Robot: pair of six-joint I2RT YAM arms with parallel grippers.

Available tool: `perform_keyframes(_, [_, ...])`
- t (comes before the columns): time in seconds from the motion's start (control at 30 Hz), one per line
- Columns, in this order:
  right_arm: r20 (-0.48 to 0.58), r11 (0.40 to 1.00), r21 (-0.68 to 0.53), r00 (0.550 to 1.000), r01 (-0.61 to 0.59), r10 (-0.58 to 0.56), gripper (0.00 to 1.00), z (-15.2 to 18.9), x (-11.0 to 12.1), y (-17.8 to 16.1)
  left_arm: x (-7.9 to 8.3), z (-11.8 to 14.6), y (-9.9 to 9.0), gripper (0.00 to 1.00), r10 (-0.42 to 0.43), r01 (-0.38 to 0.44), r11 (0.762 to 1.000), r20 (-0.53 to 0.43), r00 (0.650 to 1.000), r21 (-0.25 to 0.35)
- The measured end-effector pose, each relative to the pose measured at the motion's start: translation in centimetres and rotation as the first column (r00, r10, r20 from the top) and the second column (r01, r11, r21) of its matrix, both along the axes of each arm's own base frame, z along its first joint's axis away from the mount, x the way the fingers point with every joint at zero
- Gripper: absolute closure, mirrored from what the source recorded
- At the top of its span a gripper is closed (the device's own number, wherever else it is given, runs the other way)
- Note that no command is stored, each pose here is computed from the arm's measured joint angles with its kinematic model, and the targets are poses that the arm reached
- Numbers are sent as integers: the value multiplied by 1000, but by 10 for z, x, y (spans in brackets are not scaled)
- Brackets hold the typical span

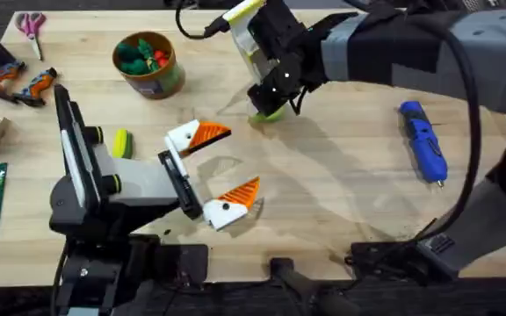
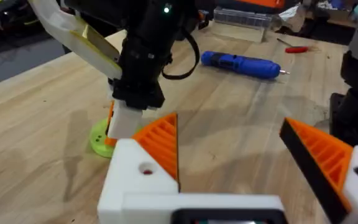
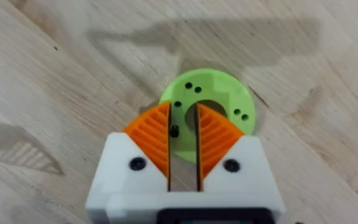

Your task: Pick up the gripper from the table and insert it into the empty holder that is missing its gripper. Then pick up a screw, insert it into the mounting hole, and use the screwdriver to tighten it. Finally, clean up the table by picking up the vegetable and placing it into the bucket.

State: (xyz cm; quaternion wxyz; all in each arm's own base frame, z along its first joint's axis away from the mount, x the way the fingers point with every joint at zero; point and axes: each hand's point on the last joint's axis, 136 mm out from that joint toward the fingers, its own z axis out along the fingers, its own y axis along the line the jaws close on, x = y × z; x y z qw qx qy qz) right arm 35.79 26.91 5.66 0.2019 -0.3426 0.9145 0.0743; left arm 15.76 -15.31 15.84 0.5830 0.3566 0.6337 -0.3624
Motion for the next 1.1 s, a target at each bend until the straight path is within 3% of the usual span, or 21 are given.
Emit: perform_keyframes(1.1, [-92, 998, -69, 996, -9, 2, 788, -1, -22, -16, 0, 0, 0, 15, 0, 0, 1000, 0, 1000, 0])
